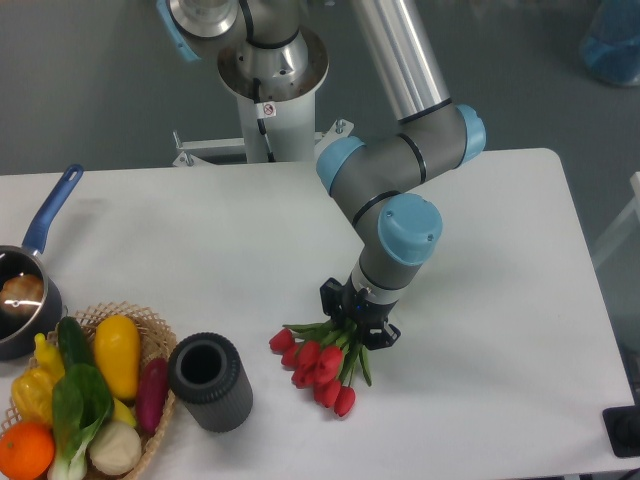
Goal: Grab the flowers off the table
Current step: 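Close the gripper on the tulip stems, then lift the gripped tulip bouquet up off the table, then raise the held tulips higher, blooms hanging below the gripper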
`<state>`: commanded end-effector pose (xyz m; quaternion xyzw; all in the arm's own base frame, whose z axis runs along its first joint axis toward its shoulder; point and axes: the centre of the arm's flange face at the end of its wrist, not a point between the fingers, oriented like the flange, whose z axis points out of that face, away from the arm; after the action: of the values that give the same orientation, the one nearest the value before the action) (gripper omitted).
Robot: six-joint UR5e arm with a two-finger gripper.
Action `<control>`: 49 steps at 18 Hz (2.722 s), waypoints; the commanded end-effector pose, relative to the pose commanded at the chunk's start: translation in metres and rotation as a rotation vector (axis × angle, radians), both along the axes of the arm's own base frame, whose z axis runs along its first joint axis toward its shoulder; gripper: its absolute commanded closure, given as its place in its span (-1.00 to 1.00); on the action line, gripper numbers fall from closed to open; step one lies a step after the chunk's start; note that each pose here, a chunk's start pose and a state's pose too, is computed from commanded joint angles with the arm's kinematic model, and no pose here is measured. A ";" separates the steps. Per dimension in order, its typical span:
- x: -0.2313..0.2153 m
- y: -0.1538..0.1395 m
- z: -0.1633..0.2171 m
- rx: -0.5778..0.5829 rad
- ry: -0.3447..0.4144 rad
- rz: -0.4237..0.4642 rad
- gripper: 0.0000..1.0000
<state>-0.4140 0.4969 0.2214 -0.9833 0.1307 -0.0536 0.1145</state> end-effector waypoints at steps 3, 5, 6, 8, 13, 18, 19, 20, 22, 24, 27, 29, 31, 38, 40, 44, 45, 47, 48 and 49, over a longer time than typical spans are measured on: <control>-0.002 -0.005 0.022 0.023 0.027 0.005 0.19; -0.002 -0.005 0.028 0.030 0.034 0.005 0.19; -0.002 -0.005 0.028 0.030 0.034 0.005 0.19; -0.002 -0.005 0.034 0.038 0.042 0.004 0.19; -0.003 -0.006 0.050 0.054 0.061 0.007 0.20; -0.002 -0.007 0.059 0.076 0.060 0.009 0.37; -0.002 -0.007 0.059 0.076 0.059 0.009 0.38; -0.002 -0.007 0.059 0.076 0.059 0.009 0.38; -0.002 -0.007 0.059 0.076 0.059 0.009 0.38; -0.004 -0.009 0.060 0.075 0.059 0.014 0.38; -0.003 -0.010 0.068 0.083 0.070 0.014 0.38; -0.003 -0.010 0.076 0.093 0.081 0.013 0.38; -0.003 -0.010 0.089 0.110 0.092 0.015 0.37; -0.013 -0.014 0.125 0.239 0.069 0.043 0.35; -0.016 -0.018 0.138 0.254 0.087 0.050 0.34; -0.022 -0.018 0.165 0.332 0.072 0.090 0.34; -0.026 -0.018 0.173 0.368 0.054 0.106 0.34; -0.030 -0.017 0.186 0.433 0.016 0.134 0.34; -0.036 -0.020 0.192 0.458 0.004 0.151 0.34; -0.038 -0.022 0.195 0.477 -0.006 0.159 0.34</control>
<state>-0.4524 0.4750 0.4167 -0.9355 0.0613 -0.0150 0.3477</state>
